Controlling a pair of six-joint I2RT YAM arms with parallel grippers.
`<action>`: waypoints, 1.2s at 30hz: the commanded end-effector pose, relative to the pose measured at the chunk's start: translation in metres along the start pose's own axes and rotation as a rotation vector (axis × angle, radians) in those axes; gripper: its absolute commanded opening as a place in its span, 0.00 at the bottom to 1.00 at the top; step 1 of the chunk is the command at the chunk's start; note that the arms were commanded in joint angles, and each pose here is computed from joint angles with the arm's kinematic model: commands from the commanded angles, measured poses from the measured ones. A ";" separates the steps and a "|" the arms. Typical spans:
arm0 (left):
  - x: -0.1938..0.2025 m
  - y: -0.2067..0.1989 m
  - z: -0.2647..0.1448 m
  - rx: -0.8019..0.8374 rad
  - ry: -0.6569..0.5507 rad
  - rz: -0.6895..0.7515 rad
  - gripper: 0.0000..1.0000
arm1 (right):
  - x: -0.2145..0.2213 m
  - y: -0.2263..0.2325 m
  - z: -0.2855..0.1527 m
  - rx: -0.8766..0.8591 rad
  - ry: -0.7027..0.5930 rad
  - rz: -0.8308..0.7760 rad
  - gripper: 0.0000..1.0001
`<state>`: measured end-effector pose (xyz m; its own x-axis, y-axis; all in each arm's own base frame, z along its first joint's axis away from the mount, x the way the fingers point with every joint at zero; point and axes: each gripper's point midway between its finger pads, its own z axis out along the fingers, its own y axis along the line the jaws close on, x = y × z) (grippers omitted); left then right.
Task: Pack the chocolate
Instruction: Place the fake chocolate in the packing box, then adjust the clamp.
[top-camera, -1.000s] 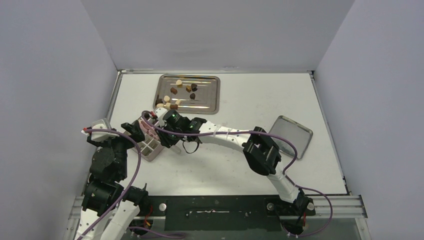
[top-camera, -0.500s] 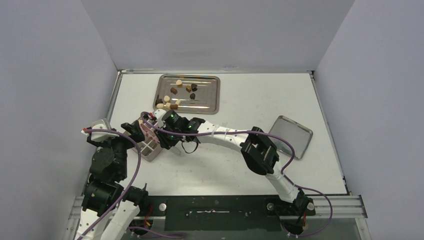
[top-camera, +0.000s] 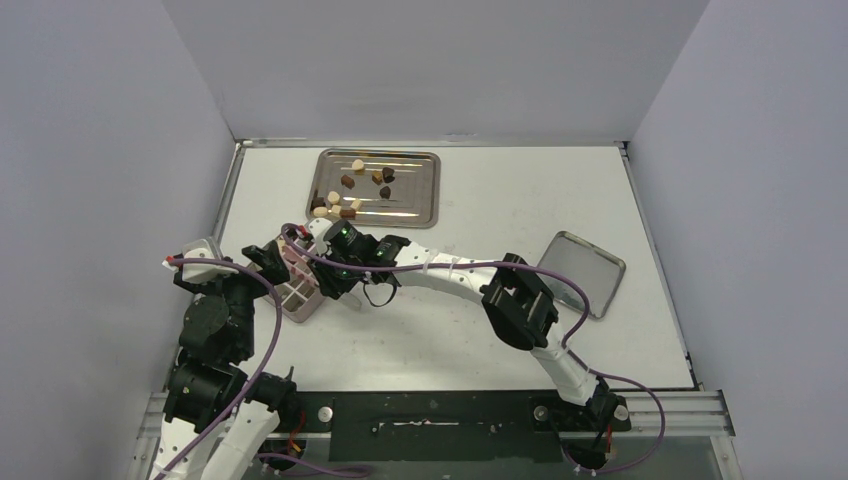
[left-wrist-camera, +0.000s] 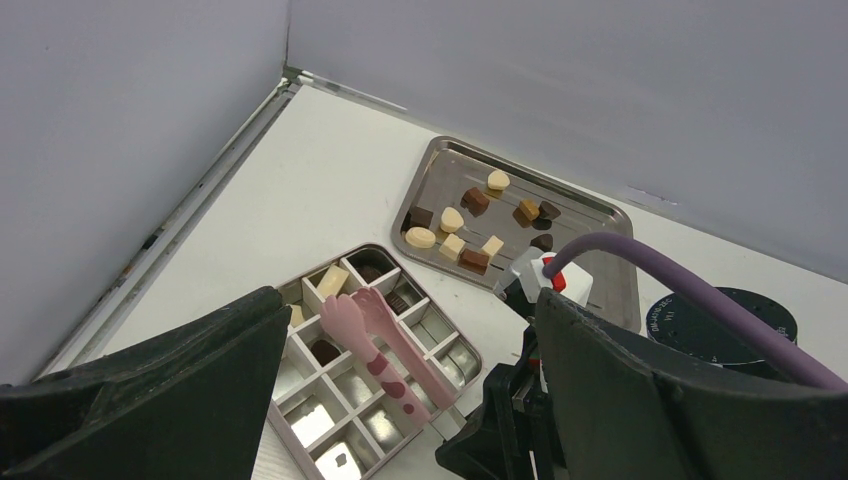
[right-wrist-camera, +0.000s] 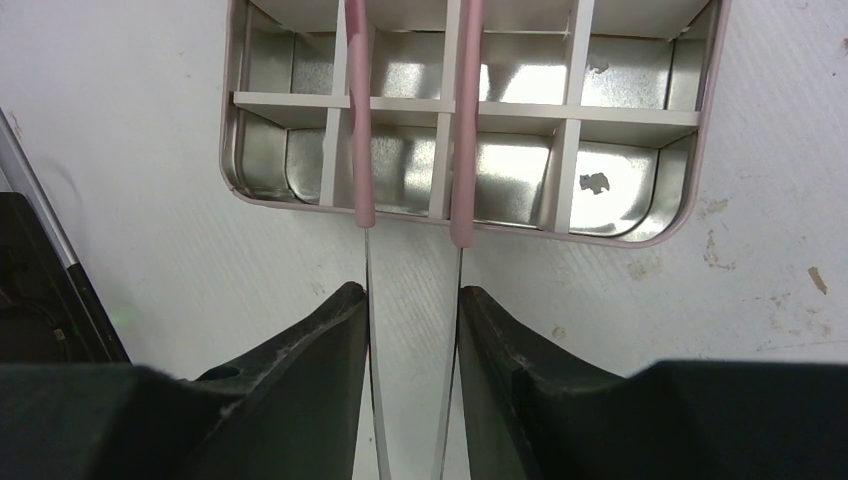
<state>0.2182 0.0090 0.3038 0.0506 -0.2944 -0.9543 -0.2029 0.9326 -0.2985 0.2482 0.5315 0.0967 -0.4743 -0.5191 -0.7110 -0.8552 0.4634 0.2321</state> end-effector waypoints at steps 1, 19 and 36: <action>-0.020 -0.003 -0.004 0.014 -0.047 -0.031 0.91 | -0.052 0.010 -0.026 -0.003 -0.140 -0.031 0.32; 0.014 -0.053 0.002 0.146 0.159 -0.343 0.86 | -0.075 -0.027 -0.151 0.061 -0.432 0.022 0.29; 0.033 -0.119 0.032 0.301 0.273 -0.685 0.85 | -0.092 0.017 -0.198 0.007 -0.639 -0.049 0.31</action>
<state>0.2681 -0.0990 0.2857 -0.2261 -0.7585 -0.6112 -0.0023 0.6278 -0.7783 0.2400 0.4398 0.2385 -0.3160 -0.1571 -0.9357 -0.8554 0.4739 0.2093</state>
